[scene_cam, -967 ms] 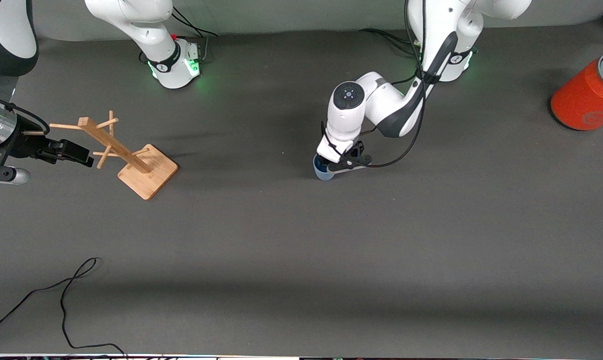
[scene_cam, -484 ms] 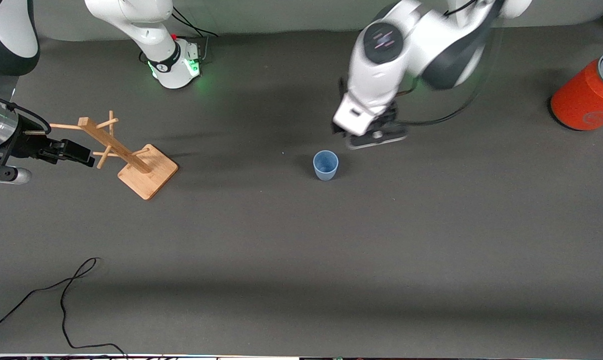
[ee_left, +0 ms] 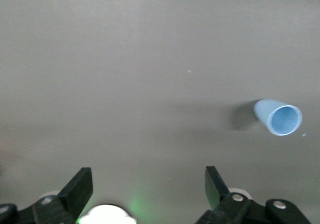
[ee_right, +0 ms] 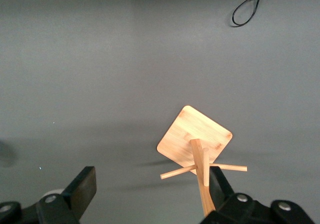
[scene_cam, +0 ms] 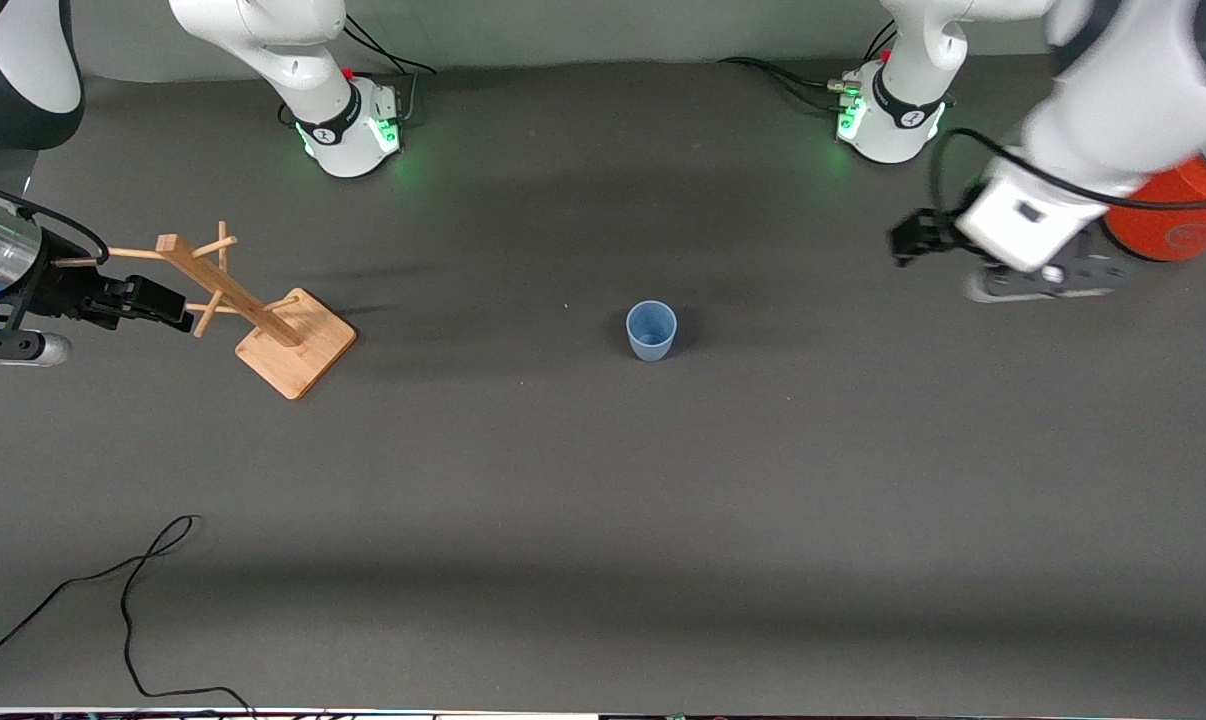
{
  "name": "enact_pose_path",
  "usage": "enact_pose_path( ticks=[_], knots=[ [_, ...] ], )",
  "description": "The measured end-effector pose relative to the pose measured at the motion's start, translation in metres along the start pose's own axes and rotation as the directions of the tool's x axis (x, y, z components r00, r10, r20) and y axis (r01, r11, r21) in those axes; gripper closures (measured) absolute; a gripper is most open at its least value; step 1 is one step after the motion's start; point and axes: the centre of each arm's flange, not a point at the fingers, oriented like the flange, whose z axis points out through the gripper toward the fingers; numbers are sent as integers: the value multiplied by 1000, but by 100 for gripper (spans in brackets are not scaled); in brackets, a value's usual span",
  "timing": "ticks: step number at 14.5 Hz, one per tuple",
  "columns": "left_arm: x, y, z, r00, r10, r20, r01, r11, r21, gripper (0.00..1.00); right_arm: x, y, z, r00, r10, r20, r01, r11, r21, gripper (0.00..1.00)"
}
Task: Rotate and upright cup with both arms
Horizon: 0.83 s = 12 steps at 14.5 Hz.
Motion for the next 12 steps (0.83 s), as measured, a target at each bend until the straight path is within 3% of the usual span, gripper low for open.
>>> enact_pose_path(
  ticks=[5,12],
  knots=[
    [15,-91,-19,996,82,-36,-83,996,-18,0,1,-1,-7,1000,-3,-14,3,1000,1,0],
    [24,-85,-22,989,133,-59,-132,991,32,0,1,-1,-7,1000,-3,-15,3,1000,1,0]
  ],
)
